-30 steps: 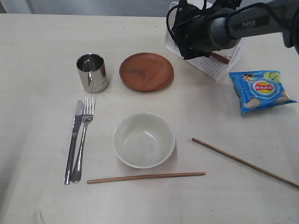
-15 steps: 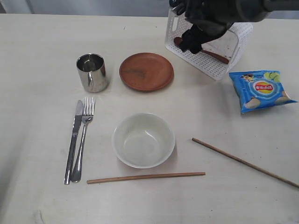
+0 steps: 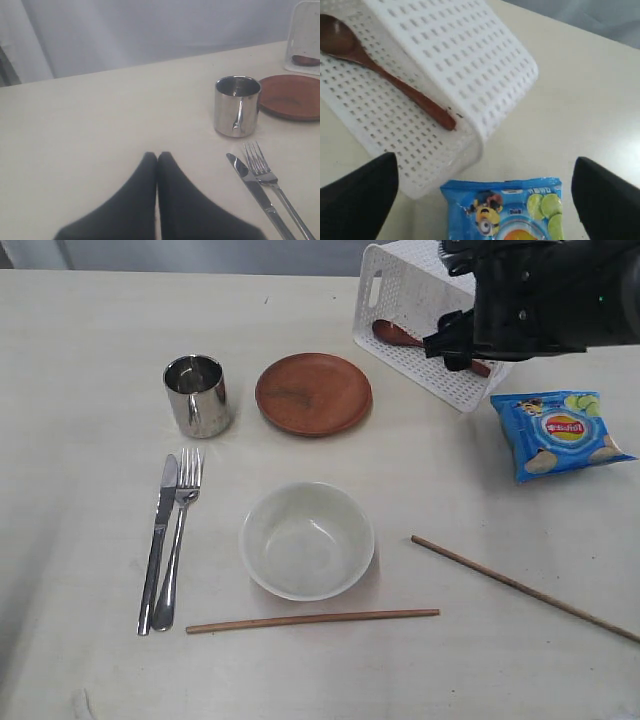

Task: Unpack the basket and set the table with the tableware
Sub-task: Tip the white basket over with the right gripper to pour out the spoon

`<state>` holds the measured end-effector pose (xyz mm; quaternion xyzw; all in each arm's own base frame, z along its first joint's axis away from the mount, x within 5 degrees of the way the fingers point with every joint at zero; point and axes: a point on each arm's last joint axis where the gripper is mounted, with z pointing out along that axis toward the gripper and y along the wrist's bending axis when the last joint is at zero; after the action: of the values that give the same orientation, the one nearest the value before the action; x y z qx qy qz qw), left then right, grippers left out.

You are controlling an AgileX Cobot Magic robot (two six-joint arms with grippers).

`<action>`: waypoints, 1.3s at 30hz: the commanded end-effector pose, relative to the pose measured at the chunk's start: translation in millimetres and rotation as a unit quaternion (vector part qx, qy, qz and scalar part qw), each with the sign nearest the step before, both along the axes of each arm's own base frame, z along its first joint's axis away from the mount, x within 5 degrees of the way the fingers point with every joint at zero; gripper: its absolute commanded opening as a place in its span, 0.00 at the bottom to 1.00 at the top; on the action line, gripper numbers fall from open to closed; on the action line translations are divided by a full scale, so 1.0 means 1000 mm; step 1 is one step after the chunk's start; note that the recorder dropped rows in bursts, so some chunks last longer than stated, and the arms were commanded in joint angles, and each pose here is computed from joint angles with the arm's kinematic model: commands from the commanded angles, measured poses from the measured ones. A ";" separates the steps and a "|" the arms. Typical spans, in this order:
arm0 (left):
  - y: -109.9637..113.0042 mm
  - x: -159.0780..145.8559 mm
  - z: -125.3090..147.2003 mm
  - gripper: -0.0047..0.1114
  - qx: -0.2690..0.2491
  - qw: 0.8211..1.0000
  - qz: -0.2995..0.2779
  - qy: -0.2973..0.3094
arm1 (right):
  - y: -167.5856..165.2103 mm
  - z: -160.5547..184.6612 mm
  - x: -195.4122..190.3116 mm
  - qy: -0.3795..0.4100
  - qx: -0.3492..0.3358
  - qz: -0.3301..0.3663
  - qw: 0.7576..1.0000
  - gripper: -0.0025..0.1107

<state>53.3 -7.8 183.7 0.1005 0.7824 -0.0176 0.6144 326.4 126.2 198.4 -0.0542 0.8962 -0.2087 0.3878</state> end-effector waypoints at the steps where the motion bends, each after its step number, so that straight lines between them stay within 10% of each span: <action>1: 0.000 0.000 0.000 0.04 -0.001 1.000 0.001 -0.003 | -0.018 -0.017 0.004 -0.001 0.064 -0.025 0.998 0.79; 20: 0.000 0.000 0.000 0.04 -0.001 1.000 0.001 -0.003 | -0.036 -0.047 0.027 -0.029 0.057 -0.025 0.998 0.79; 30: 0.000 0.000 0.000 0.04 -0.001 1.000 0.001 -0.003 | -0.037 -0.045 0.031 -0.050 0.032 -0.021 0.998 0.01; 39: 0.000 0.000 0.000 0.04 -0.001 1.000 0.001 -0.003 | -0.041 -0.013 0.040 -0.133 -0.035 -0.061 0.989 0.02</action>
<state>53.3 -7.8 183.7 0.1005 0.7824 -0.0176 0.6144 366.9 88.7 172.0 0.0148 0.8582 -0.2183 0.4644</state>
